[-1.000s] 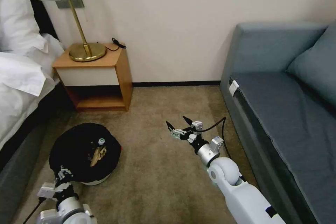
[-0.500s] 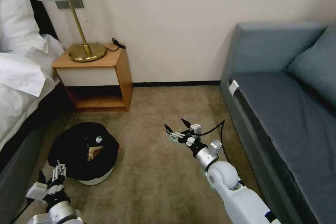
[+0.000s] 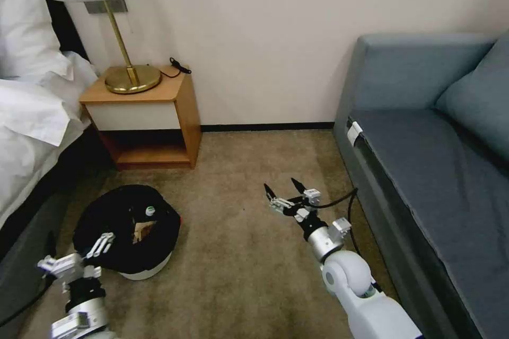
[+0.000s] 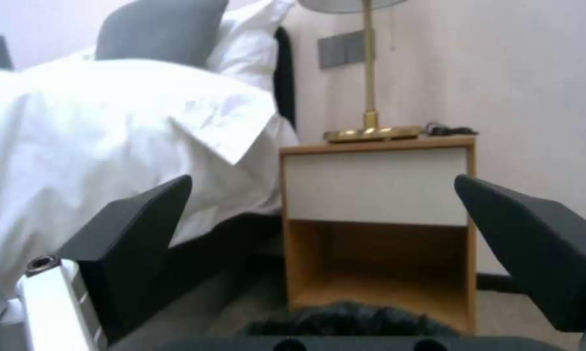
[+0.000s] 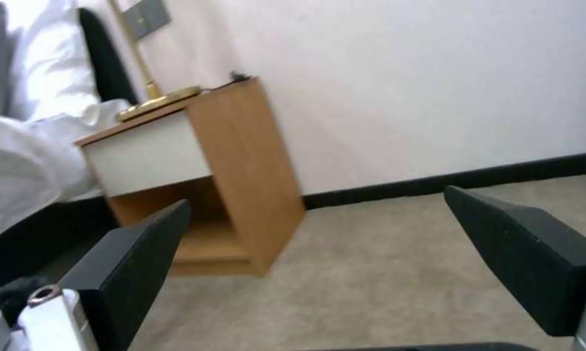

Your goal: Pick up the trash bin, then pick up the garbage on the floor and place it into the trash bin.

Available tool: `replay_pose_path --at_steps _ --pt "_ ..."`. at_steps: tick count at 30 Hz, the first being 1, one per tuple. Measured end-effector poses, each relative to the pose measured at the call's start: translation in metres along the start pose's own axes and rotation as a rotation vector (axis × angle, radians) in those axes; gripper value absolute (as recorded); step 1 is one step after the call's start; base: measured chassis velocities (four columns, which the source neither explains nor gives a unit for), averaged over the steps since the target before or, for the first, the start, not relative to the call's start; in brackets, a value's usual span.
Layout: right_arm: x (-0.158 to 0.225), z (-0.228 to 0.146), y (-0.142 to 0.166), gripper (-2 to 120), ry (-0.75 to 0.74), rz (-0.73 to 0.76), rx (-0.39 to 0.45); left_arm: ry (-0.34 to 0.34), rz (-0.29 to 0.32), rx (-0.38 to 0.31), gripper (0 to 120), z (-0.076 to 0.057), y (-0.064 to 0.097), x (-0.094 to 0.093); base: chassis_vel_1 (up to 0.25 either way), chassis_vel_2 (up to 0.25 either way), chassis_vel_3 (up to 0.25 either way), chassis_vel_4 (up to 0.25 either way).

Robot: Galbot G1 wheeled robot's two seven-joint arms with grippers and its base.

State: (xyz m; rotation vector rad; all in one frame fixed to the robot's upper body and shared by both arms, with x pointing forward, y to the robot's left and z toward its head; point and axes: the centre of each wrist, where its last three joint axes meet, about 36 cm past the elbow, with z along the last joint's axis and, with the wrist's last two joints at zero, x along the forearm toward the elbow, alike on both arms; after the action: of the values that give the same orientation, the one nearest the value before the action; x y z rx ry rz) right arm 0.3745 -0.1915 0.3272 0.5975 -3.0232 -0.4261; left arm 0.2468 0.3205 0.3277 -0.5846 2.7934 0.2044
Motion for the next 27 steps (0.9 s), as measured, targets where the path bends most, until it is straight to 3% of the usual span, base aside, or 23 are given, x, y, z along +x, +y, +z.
replay_pose_path --at_steps 10,17,27 --pt "0.019 -0.015 0.001 100 -0.068 0.110 -0.033 -0.006 0.042 -0.069 100 -0.010 -0.020 -0.004 0.000 0.000 0.000 0.000" --pt "0.024 -0.018 0.008 100 -0.099 0.137 -0.058 0.053 0.042 -0.058 100 -0.015 -0.026 0.004 0.000 0.000 0.000 0.000" --pt "0.024 -0.017 0.010 100 -0.101 0.146 -0.062 0.064 0.041 -0.047 100 -0.016 -0.026 0.005 0.000 0.000 0.000 0.000"
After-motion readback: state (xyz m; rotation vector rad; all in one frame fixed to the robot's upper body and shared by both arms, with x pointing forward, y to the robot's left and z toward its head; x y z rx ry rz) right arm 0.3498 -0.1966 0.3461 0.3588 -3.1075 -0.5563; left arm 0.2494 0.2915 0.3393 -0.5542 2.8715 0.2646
